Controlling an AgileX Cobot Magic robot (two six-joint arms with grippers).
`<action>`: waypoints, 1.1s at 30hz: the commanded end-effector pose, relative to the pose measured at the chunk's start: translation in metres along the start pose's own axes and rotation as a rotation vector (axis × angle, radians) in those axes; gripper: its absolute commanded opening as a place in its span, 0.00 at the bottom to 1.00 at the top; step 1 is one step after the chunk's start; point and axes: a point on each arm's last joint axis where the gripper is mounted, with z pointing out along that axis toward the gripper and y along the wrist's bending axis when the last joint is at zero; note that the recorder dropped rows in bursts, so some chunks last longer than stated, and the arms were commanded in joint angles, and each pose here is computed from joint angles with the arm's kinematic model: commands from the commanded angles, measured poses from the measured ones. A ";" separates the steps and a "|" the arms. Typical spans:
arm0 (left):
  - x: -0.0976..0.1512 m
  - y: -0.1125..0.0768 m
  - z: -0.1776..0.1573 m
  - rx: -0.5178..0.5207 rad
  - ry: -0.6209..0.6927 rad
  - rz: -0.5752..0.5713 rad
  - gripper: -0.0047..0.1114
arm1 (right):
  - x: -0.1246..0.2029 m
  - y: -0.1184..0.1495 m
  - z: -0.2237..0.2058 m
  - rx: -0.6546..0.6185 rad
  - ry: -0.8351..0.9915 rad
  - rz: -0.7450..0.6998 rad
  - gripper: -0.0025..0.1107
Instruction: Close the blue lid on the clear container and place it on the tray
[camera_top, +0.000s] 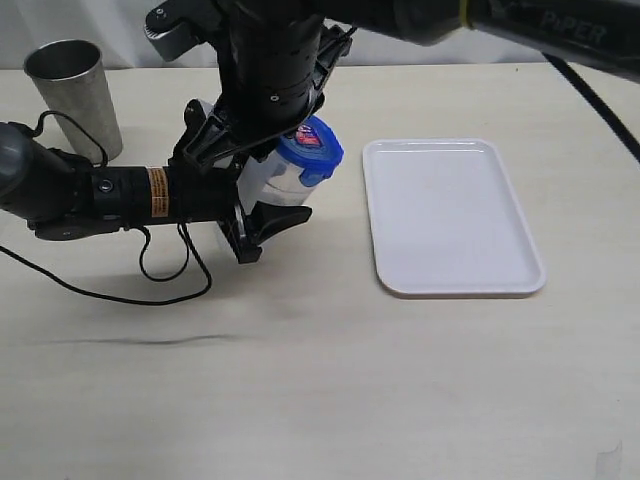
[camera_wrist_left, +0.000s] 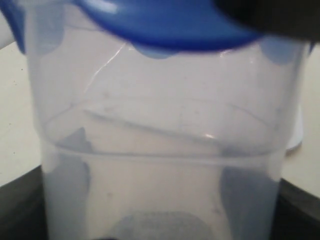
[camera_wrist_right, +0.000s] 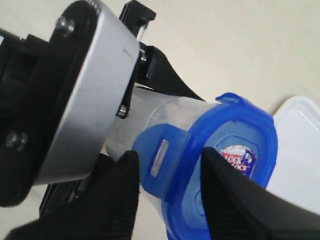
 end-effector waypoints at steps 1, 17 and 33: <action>-0.009 0.000 -0.001 0.010 -0.047 0.026 0.04 | 0.011 0.011 0.035 0.021 0.137 -0.038 0.31; -0.012 -0.001 -0.001 0.017 -0.075 0.039 0.04 | 0.006 0.004 -0.001 -0.017 0.026 -0.104 0.31; -0.018 -0.003 -0.002 0.040 -0.149 0.041 0.04 | 0.029 -0.024 -0.116 -0.024 -0.400 -0.075 0.30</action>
